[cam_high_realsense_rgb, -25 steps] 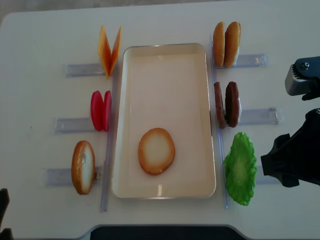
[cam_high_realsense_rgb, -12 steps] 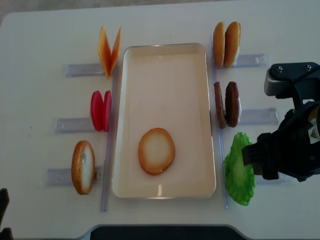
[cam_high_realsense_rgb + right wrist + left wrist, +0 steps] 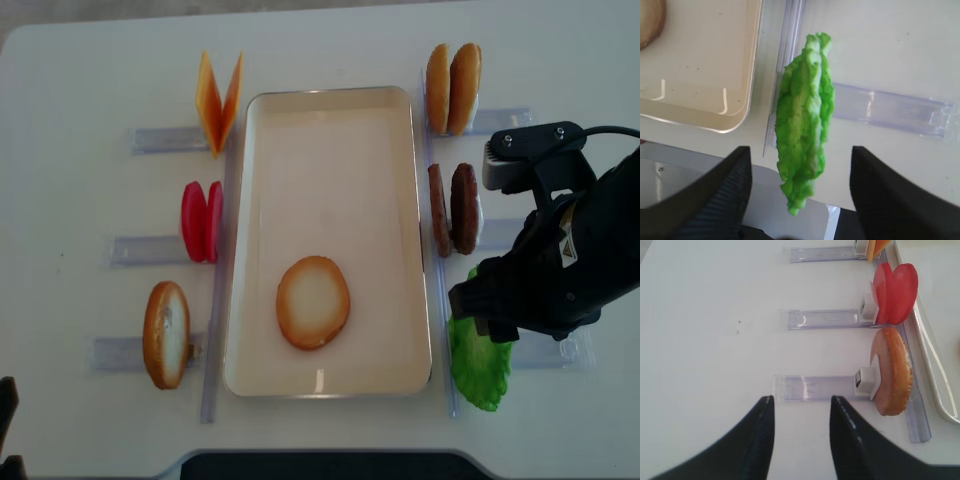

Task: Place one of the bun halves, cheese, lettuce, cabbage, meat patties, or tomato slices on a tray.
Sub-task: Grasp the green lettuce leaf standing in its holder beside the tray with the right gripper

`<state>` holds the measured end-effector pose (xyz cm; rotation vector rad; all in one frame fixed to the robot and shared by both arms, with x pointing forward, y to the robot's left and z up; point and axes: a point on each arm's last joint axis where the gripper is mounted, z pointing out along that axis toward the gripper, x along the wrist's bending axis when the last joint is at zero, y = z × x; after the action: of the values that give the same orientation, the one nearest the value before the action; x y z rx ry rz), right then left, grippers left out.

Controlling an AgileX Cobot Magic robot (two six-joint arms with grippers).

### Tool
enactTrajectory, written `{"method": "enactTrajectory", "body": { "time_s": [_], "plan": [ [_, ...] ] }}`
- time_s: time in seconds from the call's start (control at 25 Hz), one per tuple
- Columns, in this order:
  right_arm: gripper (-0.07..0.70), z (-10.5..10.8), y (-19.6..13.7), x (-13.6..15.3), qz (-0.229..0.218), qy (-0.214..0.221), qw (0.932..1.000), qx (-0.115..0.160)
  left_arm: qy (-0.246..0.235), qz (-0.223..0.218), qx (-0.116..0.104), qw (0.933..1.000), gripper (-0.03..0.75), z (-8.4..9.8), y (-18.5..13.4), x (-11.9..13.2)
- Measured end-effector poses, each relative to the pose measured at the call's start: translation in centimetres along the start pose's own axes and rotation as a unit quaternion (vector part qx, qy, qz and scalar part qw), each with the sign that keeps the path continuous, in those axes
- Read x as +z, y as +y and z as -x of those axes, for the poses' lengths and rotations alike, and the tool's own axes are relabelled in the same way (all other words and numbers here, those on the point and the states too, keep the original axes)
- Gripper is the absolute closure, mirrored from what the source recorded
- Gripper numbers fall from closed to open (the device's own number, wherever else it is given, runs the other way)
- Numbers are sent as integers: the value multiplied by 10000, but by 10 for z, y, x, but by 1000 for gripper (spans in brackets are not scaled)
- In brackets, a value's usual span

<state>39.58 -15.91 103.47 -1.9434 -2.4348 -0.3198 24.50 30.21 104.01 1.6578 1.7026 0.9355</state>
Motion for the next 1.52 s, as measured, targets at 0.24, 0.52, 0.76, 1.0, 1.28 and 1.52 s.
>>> {"method": "enactTrajectory", "body": {
  "time_s": [0.24,0.52,0.76,1.0,1.28,1.52],
  "plan": [
    [190,-4,6,10,-43,53,9999,-124,0,0,0,10000,430,0,0,0],
    [197,-5,9,12,32,91,9998,-160,0,0,0,10000,431,0,0,0],
    [254,-5,9,12,33,92,9998,-168,0,0,0,10000,431,0,0,0],
    [291,-5,9,12,51,87,9998,-175,0,0,0,10000,431,0,0,0],
    [413,-5,9,12,62,63,9998,-192,0,0,0,10000,432,0,0,0],
    [601,-4,10,12,87,9,9997,-223,0,0,0,10000,433,0,0,0]
  ]
}}
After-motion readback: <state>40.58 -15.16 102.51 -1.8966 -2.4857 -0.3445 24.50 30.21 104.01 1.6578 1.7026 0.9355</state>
